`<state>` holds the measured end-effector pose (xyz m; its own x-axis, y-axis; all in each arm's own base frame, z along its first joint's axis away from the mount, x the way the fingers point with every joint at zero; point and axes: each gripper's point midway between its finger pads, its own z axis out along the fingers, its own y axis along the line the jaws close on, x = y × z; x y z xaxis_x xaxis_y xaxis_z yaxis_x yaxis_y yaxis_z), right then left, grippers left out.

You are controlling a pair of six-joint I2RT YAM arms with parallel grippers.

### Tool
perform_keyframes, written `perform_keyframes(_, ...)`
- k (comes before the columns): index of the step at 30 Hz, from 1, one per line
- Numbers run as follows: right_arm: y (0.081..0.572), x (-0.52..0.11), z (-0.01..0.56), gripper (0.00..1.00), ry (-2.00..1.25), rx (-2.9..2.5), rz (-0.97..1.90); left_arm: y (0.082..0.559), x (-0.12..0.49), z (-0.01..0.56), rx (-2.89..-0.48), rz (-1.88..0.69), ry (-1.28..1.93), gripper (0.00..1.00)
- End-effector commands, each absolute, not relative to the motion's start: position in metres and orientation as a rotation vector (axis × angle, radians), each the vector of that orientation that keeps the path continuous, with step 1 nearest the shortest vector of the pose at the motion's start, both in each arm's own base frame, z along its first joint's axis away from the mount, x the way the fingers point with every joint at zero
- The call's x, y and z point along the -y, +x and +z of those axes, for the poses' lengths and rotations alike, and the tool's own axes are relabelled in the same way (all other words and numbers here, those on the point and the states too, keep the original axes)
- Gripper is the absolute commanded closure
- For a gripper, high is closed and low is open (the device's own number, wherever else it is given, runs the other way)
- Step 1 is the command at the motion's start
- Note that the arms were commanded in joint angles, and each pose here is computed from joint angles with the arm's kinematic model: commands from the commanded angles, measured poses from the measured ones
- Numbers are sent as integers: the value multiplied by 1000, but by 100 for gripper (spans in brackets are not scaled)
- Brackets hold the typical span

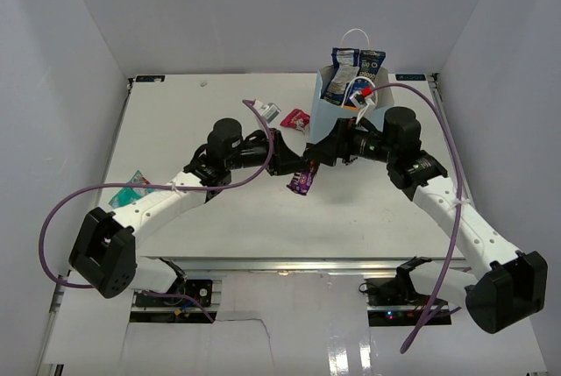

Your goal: Place the snacks into the paper bag

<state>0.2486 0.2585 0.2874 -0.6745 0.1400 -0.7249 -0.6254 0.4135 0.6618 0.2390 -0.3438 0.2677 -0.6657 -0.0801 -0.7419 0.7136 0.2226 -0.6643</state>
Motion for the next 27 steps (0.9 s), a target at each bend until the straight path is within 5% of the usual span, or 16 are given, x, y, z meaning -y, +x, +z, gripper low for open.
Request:
perform_keyframes(1, 255, -264, 303, 9, -335, -1894, 1382, 227, 343, 295, -1720, -1548, 631, 93)
perform_keyframes(5, 253, -268, 301, 39, -332, -1906, 1427, 228, 345, 297, -1712, -1554, 639, 92)
perform_keyframes(13, 249, -271, 300, 63, -351, -1911, 1449, 229, 347, 301, -1701, -1563, 636, 87)
perform_keyframes(18, 249, -274, 314, 90, -409, -1854, 1459, 238, 345, 316, -1664, -1526, 583, 57)
perform_keyframes(24, 260, -271, 376, 92, -598, -1634, 1372, 234, 336, 364, -1520, -1494, 610, 24)
perform_keyframes(27, 285, -255, 427, 92, -626, -1495, 1259, 223, 334, 388, -1435, -1514, 713, 20)
